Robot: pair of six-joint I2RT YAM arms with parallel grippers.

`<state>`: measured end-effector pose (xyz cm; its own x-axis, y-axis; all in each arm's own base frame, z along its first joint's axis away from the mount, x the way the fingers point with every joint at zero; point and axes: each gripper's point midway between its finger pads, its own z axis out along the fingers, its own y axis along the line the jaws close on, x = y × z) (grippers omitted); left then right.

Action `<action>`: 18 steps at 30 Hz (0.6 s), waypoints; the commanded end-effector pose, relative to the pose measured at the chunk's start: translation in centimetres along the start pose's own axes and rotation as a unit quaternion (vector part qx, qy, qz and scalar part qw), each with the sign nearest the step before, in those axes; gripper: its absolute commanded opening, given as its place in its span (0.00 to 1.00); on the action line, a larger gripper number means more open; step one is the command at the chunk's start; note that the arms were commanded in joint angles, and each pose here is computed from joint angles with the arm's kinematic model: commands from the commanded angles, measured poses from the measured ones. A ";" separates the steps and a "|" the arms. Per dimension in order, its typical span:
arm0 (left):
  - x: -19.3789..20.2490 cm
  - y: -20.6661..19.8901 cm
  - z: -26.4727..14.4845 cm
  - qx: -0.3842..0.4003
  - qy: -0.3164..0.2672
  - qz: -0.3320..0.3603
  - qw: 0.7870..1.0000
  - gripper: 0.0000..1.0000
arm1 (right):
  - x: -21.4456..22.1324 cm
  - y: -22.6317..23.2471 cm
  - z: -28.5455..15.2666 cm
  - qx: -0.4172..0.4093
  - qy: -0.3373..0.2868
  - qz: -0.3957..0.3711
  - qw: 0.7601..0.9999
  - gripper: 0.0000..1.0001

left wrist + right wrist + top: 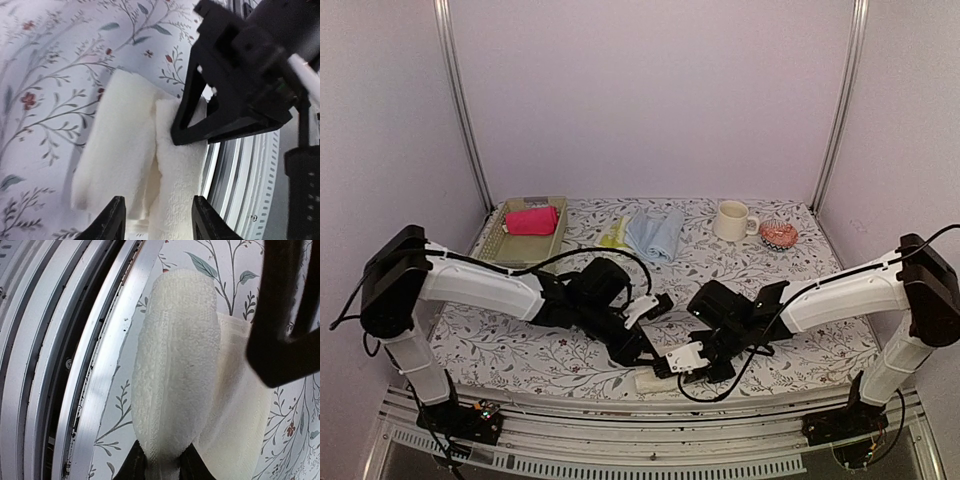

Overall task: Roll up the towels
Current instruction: Roll the towel at the center of the board.

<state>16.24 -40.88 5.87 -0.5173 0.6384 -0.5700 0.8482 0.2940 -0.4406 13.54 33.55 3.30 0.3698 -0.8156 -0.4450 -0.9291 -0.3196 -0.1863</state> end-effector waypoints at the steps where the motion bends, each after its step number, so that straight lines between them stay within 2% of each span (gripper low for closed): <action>1: -1.4 2.0 -4.6 -0.098 -0.076 0.005 0.992 0.47 | 1.8 5.0 0.9 -0.163 0.014 0.082 0.983 0.11; 5: -0.7 0.8 -7.6 -0.136 -0.134 0.021 0.981 0.48 | 2.0 4.3 1.0 -0.221 0.003 0.148 0.964 0.10; 12: 1.7 -3.4 -9.8 -0.229 -0.198 0.123 0.945 0.45 | 2.7 3.4 1.9 -0.306 0.006 0.231 0.923 0.10; 15: 2.6 -4.5 -8.9 -0.229 -0.189 0.151 0.943 0.44 | 3.0 3.0 2.5 -0.326 0.010 0.248 0.912 0.10; 18: 3.3 -5.4 -7.0 -0.223 -0.157 0.190 0.943 0.43 | 3.3 2.9 2.9 -0.347 0.020 0.268 0.899 0.10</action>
<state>10.48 -34.55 11.68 -0.2074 0.5017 -0.8398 0.9153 0.4026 0.0145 14.65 34.96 2.91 -0.0775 -0.8599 -0.5045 -0.8478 -0.2095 0.4871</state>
